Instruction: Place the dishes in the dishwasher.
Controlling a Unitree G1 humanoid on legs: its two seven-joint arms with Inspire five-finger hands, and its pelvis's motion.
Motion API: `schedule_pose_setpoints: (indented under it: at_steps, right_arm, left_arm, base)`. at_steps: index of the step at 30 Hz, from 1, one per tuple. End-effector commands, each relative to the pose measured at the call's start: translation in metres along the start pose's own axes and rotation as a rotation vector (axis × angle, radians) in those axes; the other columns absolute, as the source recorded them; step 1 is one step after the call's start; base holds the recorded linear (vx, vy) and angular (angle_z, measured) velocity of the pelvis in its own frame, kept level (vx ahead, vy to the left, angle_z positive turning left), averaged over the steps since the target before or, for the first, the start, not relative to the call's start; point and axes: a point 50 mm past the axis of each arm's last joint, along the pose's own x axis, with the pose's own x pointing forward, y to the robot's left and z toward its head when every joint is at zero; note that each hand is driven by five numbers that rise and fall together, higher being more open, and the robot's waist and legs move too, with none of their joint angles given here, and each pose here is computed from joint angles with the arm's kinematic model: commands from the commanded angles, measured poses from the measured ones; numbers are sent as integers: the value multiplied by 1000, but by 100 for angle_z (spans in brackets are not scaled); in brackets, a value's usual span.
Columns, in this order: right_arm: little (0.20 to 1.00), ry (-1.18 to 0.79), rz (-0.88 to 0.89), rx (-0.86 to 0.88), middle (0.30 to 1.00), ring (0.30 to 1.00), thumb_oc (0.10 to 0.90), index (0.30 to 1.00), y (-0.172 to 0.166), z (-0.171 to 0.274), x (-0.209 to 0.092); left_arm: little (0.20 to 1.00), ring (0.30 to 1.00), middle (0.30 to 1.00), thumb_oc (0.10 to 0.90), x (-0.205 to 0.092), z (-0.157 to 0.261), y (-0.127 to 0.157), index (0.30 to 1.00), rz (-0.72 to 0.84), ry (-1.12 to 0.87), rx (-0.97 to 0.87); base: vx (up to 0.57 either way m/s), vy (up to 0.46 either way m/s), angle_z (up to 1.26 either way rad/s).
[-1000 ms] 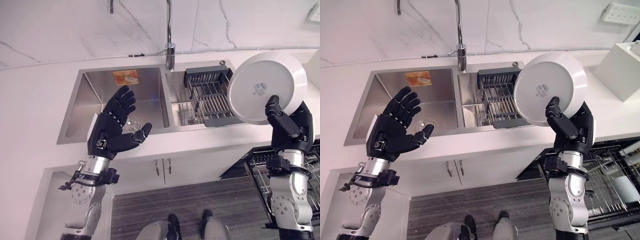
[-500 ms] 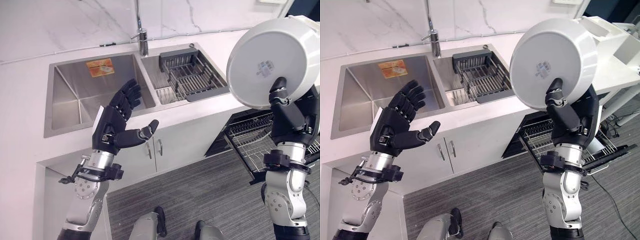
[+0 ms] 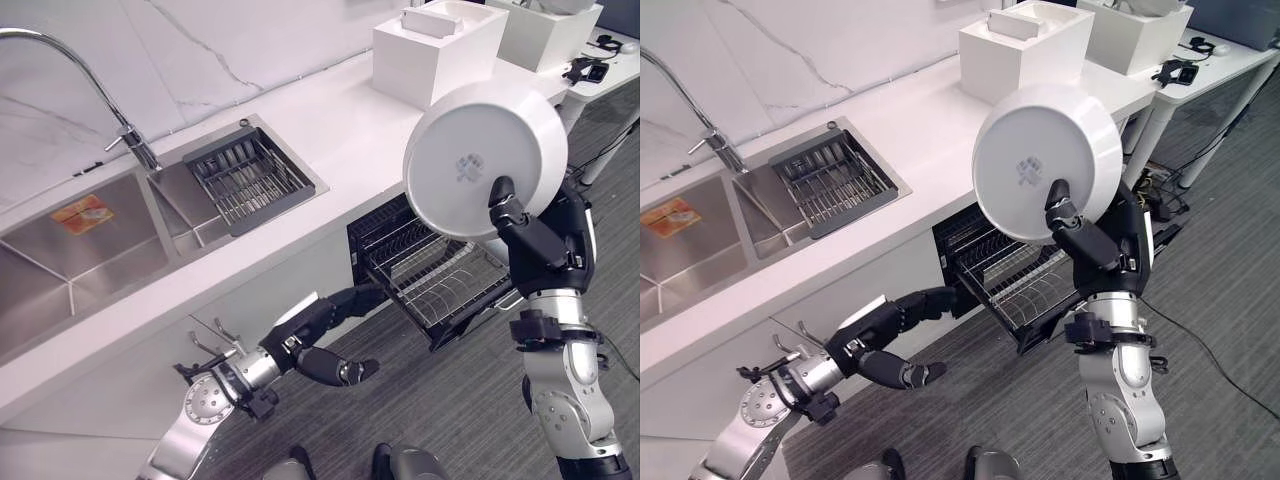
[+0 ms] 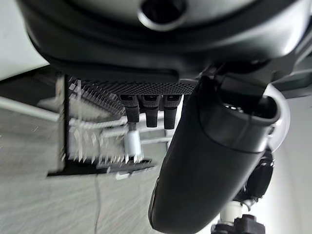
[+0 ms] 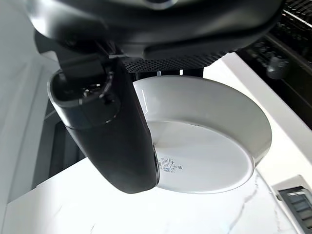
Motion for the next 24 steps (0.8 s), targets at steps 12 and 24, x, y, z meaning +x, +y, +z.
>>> schedule_pose_setpoints:
  at_steps: [12,24]
  right_arm:
    - [300,-299,142,-36,300,300,400,300,32,46,13]
    - [300,-539,213,-148,300,300,400,300,52,69,11]
  left_arm:
    - [900,900,900,800,-46,-130,-18,900,55,744,-178]
    - [900,900,900,800,-61,-151,-8,900,113,879,43]
  base:
    - [92,123,-1]
    - [102,23,-2]
